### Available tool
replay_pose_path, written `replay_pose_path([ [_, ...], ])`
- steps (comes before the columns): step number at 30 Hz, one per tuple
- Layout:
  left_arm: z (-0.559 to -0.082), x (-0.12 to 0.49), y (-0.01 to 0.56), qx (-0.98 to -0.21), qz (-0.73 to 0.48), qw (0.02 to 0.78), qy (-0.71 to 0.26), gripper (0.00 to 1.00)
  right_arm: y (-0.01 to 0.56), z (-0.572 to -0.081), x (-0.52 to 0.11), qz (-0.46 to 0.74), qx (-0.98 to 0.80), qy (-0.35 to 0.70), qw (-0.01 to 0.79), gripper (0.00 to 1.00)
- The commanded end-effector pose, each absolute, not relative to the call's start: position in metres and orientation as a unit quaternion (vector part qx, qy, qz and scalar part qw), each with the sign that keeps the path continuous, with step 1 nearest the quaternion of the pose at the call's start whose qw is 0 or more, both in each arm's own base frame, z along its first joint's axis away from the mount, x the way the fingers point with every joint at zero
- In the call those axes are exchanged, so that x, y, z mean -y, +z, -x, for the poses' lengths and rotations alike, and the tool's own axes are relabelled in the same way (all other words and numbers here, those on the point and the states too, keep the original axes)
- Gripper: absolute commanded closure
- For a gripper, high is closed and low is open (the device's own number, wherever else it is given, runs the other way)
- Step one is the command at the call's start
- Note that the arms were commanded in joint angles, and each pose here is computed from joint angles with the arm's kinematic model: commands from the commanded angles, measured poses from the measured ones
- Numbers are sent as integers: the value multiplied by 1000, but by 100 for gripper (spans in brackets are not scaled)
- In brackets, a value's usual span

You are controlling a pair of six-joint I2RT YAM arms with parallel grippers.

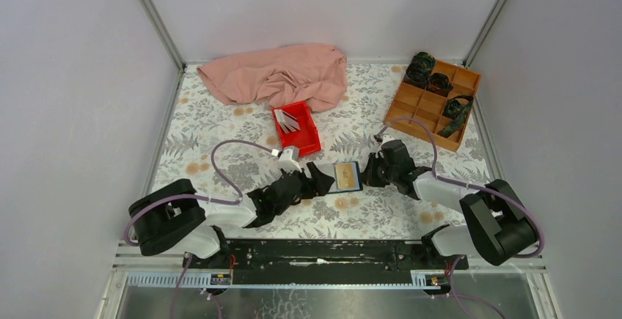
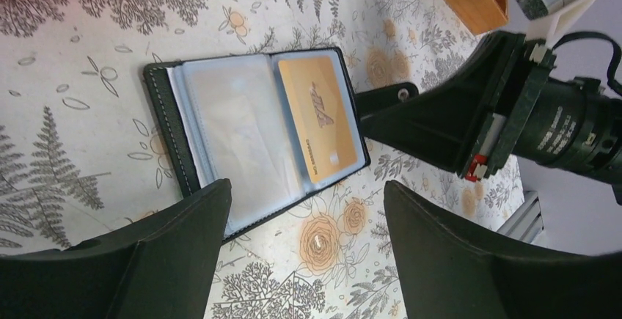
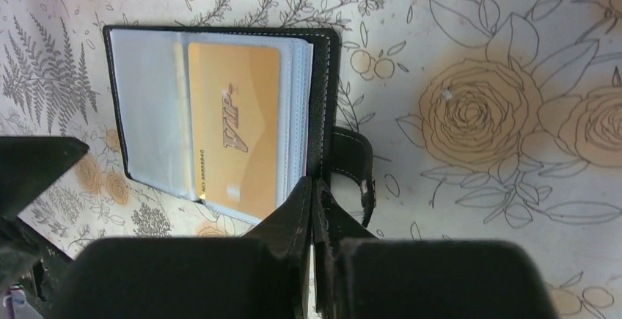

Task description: Take the credit cards out of the card holder

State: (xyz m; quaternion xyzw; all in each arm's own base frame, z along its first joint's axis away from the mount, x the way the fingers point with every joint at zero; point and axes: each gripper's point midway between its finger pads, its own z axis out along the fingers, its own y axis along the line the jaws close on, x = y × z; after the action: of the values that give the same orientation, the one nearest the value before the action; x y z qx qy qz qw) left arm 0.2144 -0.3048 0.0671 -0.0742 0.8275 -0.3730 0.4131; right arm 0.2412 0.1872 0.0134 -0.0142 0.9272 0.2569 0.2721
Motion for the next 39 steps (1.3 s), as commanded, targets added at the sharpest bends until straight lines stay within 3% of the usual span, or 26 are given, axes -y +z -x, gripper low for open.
replay_pose_path([
  [1,-221,311,88,-806,54,432,-401,17,21,-232,-188,15,-925,269,269,96],
  [4,-220,318,89,-800,33,432,-415,15,32,-238,-187,17,-921,265,286,94],
  [7,-221,328,89,-793,17,417,-444,14,44,-247,-189,26,-914,265,305,82],
  [11,-227,339,82,-789,7,395,-470,18,50,-260,-189,15,-909,260,326,78],
  [23,-241,349,58,-794,13,370,-482,29,27,-267,-199,17,-918,262,295,78],
  [39,-245,361,84,-797,-23,379,-469,28,13,-263,-198,14,-924,258,281,80],
])
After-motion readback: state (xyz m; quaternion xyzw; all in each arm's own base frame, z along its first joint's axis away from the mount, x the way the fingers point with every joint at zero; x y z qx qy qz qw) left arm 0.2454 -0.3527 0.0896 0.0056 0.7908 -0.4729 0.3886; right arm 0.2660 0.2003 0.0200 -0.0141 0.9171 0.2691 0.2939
